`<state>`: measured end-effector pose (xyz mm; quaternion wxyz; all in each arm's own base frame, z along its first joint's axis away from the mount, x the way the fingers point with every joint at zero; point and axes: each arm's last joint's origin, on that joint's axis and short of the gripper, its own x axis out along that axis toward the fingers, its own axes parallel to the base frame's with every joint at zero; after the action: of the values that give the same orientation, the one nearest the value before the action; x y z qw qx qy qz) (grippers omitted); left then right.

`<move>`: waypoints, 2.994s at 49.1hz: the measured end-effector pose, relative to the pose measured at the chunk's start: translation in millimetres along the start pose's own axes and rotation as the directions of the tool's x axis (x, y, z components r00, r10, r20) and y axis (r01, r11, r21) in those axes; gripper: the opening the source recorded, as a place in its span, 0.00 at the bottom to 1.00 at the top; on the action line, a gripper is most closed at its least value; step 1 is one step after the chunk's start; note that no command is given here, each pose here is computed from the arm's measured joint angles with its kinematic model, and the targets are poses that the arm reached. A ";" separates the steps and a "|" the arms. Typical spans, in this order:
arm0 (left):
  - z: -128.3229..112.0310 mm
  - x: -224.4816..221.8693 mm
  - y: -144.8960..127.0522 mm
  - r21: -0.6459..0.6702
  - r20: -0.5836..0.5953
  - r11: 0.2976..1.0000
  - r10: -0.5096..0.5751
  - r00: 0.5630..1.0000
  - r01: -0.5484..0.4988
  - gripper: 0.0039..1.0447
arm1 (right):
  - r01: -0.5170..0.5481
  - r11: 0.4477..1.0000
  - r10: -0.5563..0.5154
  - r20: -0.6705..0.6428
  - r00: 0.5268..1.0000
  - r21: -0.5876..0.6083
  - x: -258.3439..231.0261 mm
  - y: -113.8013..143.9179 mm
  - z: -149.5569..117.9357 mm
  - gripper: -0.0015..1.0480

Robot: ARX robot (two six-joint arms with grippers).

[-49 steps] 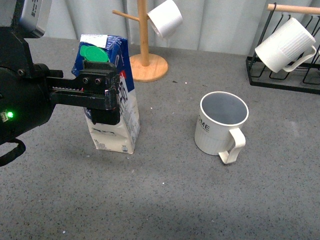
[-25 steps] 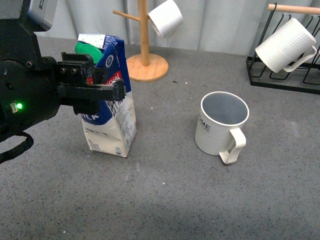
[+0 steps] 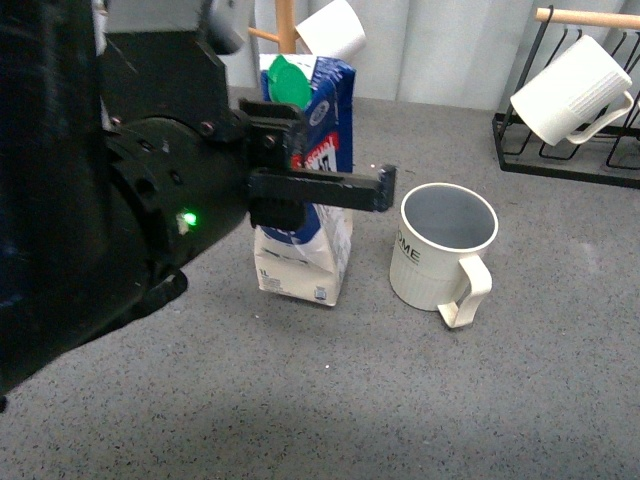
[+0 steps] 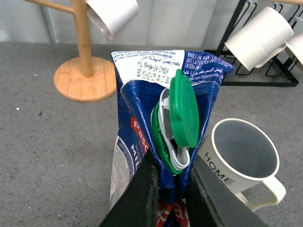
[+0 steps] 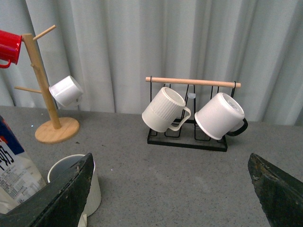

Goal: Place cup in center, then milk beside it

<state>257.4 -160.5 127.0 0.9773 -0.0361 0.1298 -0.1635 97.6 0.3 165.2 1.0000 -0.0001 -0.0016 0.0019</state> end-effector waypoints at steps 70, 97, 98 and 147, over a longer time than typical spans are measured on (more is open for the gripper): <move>39.6 1.7 19.2 -0.134 0.130 0.986 0.120 0.984 -0.102 0.94 | 0.000 1.000 0.000 0.000 1.000 0.000 0.0 0.0 -0.1 0.91; 29.6 -70.9 90.2 0.006 0.259 0.950 0.302 0.918 -0.314 0.44 | 0.000 1.000 0.000 0.000 1.000 0.000 0.0 0.0 0.0 0.91; 28.8 -74.7 91.5 0.008 0.259 0.949 0.302 0.918 -0.314 0.40 | 0.000 1.000 0.000 0.000 1.000 0.000 0.0 0.0 -0.1 0.91; 11.2 -164.8 111.9 0.022 0.260 0.945 0.310 0.914 -0.327 0.04 | 0.000 1.000 0.000 0.000 1.000 0.000 0.0 0.0 0.0 0.91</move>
<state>144.6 -0.4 165.1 1.0000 -0.0033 0.0028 -0.0004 97.6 0.3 165.2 1.0000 -0.0001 -0.0016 0.0021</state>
